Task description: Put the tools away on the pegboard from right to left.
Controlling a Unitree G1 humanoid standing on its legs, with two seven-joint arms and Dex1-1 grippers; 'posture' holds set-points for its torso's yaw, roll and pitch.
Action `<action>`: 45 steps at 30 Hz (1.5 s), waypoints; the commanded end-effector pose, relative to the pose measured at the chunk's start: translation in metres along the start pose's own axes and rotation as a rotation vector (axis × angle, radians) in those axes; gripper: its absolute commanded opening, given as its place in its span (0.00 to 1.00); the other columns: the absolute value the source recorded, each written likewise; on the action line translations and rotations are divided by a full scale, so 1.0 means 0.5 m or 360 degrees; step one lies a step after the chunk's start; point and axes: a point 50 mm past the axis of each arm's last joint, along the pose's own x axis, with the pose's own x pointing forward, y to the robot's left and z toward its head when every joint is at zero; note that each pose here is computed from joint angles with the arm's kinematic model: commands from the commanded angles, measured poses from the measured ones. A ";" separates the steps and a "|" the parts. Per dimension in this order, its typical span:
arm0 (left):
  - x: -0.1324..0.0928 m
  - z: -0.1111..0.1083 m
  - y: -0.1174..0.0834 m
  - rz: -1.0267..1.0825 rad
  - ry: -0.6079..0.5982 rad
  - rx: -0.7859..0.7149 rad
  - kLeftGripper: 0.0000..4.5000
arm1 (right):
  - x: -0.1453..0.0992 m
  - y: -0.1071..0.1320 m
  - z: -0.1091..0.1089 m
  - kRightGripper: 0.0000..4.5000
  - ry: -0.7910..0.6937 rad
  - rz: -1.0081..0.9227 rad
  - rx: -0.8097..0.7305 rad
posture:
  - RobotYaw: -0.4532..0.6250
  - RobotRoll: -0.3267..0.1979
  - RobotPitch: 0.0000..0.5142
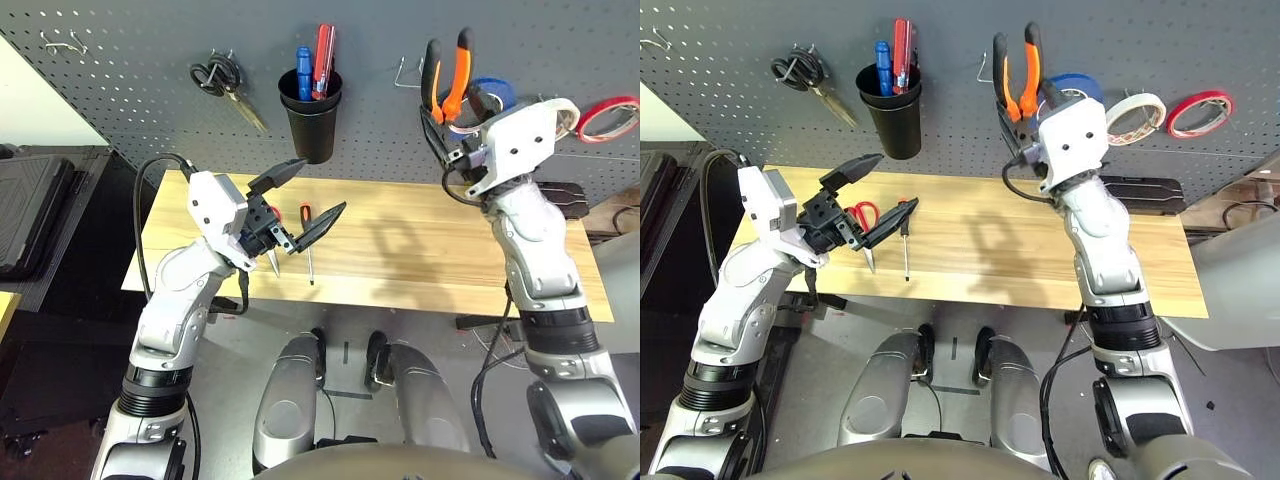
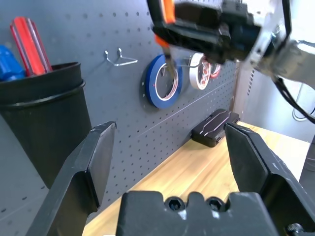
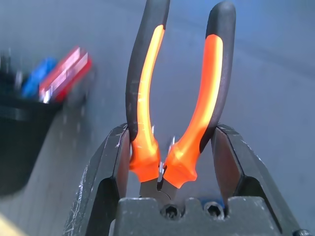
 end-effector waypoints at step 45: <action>0.008 -0.003 -0.010 0.0007 0.0021 0.0032 1.00 | 0.128 0.029 -0.117 0.67 0.0236 -0.0204 0.0113 | 0.68 0.62 0.35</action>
